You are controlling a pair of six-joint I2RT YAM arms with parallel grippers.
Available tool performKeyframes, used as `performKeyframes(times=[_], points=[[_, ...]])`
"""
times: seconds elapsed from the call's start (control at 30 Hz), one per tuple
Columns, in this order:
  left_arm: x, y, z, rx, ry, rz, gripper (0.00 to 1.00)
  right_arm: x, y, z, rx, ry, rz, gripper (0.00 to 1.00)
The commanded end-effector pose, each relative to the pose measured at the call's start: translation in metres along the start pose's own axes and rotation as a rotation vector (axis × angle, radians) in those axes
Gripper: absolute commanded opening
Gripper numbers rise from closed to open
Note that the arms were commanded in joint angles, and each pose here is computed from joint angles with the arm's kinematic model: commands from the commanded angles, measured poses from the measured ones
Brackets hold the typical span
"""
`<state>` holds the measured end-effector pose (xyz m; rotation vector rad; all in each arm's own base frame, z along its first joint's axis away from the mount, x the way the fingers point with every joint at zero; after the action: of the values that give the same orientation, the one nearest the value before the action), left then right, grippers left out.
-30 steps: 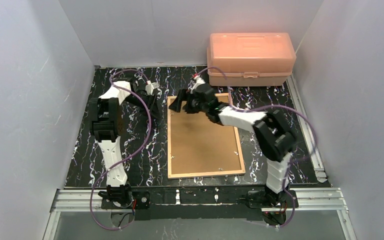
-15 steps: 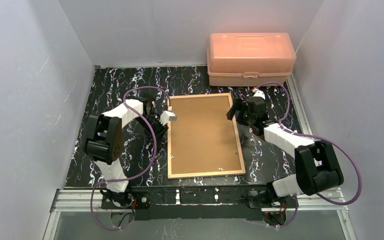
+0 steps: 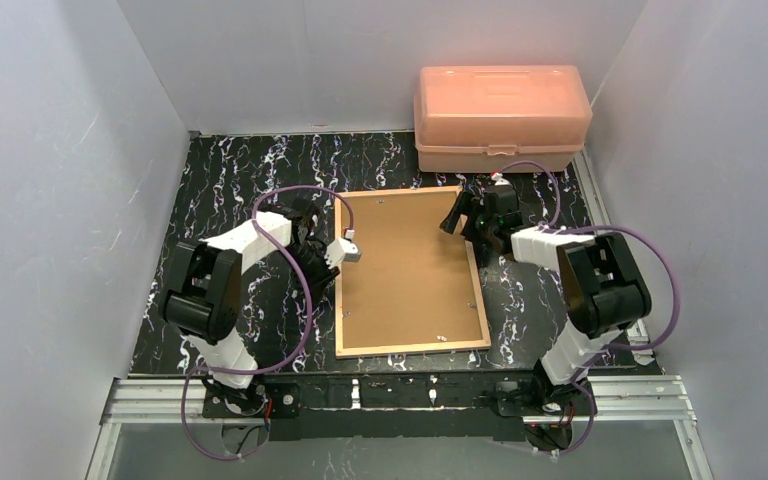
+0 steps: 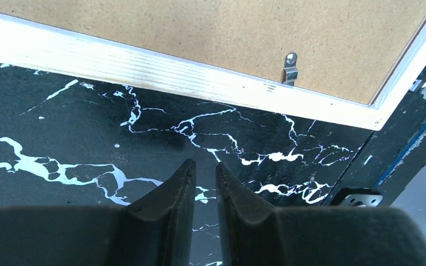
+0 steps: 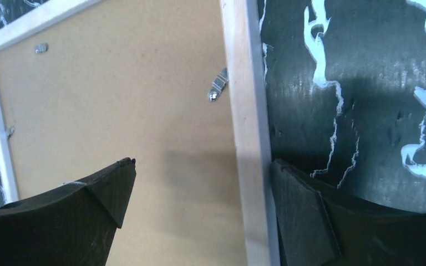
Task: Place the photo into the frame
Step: Adjust the photo frame at the center of the board.
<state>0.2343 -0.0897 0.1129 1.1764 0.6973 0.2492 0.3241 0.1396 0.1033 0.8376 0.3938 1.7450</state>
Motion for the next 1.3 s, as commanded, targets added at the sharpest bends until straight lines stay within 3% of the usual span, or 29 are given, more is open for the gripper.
performKeyframes(times=[0.0,0.57,0.67,0.73,0.93,1.07,1.27], points=[[-0.009,0.008,-0.007,-0.010,-0.071,0.000,0.16,0.026,-0.019,0.010,-0.005,0.011,0.099,0.99],[-0.030,0.001,-0.024,0.047,-0.098,-0.080,0.15,0.216,-0.117,0.019,0.090,0.251,0.451,0.99],[-0.035,0.008,-0.013,0.025,-0.055,-0.133,0.18,0.225,-0.109,0.041,0.023,0.293,0.430,0.99],[-0.040,0.018,-0.004,0.020,-0.019,-0.168,0.26,0.221,-0.095,0.060,-0.042,0.317,0.380,0.99],[-0.047,0.069,0.017,-0.030,0.066,-0.290,0.41,0.178,-0.015,0.092,-0.147,0.273,0.248,0.99],[-0.002,0.106,0.035,-0.124,0.155,-0.199,0.42,0.145,0.037,0.061,-0.078,0.221,0.171,0.99],[0.131,0.156,0.034,-0.324,0.502,0.151,0.37,0.112,0.092,-0.015,0.098,0.074,0.267,0.99]])
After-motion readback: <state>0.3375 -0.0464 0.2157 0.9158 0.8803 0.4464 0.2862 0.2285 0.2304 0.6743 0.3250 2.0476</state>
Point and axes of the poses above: each gripper's point midway between its finger pads, its own y axis back along the fingers, its own x axis along the line the jaws close on, z = x × y, the point moved 9 cm from there along y, back along the fingers, and after that the axes turned 13 degrees about y, right-handed, at the moved point
